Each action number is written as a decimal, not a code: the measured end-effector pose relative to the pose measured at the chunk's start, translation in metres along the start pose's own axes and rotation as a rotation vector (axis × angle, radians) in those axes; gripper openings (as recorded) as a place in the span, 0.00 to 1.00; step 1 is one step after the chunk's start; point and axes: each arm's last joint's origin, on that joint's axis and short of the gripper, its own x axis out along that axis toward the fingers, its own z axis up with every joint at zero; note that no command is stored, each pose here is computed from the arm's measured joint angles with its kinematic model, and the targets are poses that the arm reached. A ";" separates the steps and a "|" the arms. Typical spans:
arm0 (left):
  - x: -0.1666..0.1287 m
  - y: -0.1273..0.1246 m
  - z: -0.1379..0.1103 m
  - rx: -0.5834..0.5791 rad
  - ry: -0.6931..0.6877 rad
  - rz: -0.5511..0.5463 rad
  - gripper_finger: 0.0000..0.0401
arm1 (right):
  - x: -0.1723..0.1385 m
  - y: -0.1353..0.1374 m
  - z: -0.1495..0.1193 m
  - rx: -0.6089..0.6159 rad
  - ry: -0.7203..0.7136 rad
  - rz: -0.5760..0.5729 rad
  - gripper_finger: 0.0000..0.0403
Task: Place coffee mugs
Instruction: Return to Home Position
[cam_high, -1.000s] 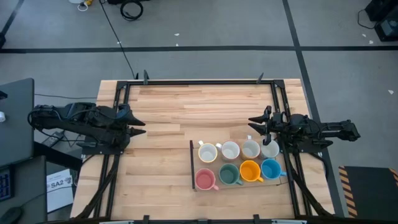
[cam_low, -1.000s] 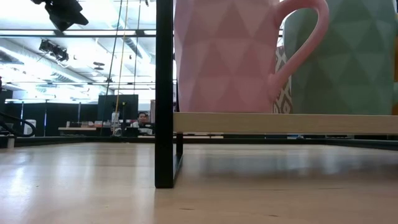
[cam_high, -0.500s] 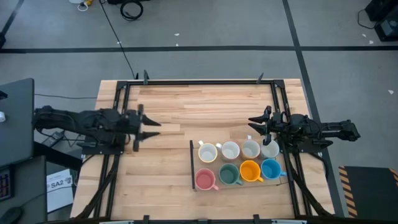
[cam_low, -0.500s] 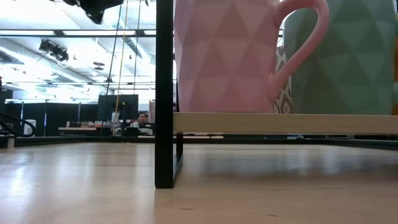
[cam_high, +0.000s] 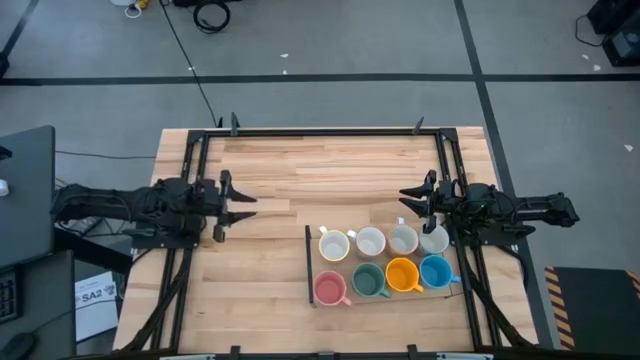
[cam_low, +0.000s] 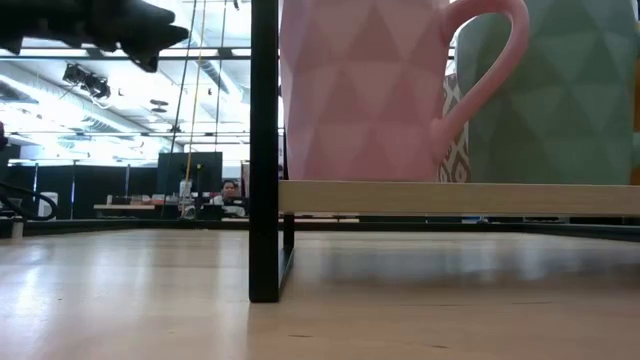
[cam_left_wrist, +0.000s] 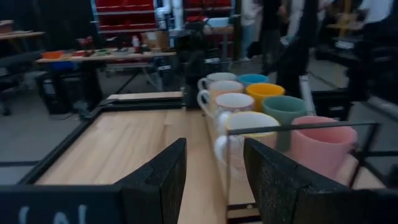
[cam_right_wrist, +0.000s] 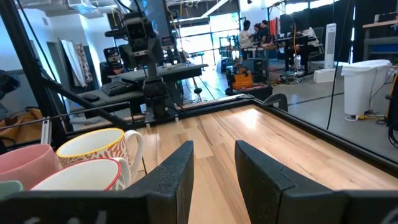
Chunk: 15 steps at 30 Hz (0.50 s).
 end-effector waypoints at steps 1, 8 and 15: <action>-0.003 0.000 -0.003 -0.005 -0.007 -0.013 0.42 | 0.000 0.000 0.000 0.000 0.000 0.000 0.30; -0.018 0.001 -0.019 -0.029 -0.064 -0.024 0.42 | 0.000 0.000 0.000 0.000 0.000 0.000 0.30; -0.028 0.001 -0.030 -0.030 -0.113 -0.022 0.42 | 0.000 0.000 0.000 0.000 0.000 0.000 0.30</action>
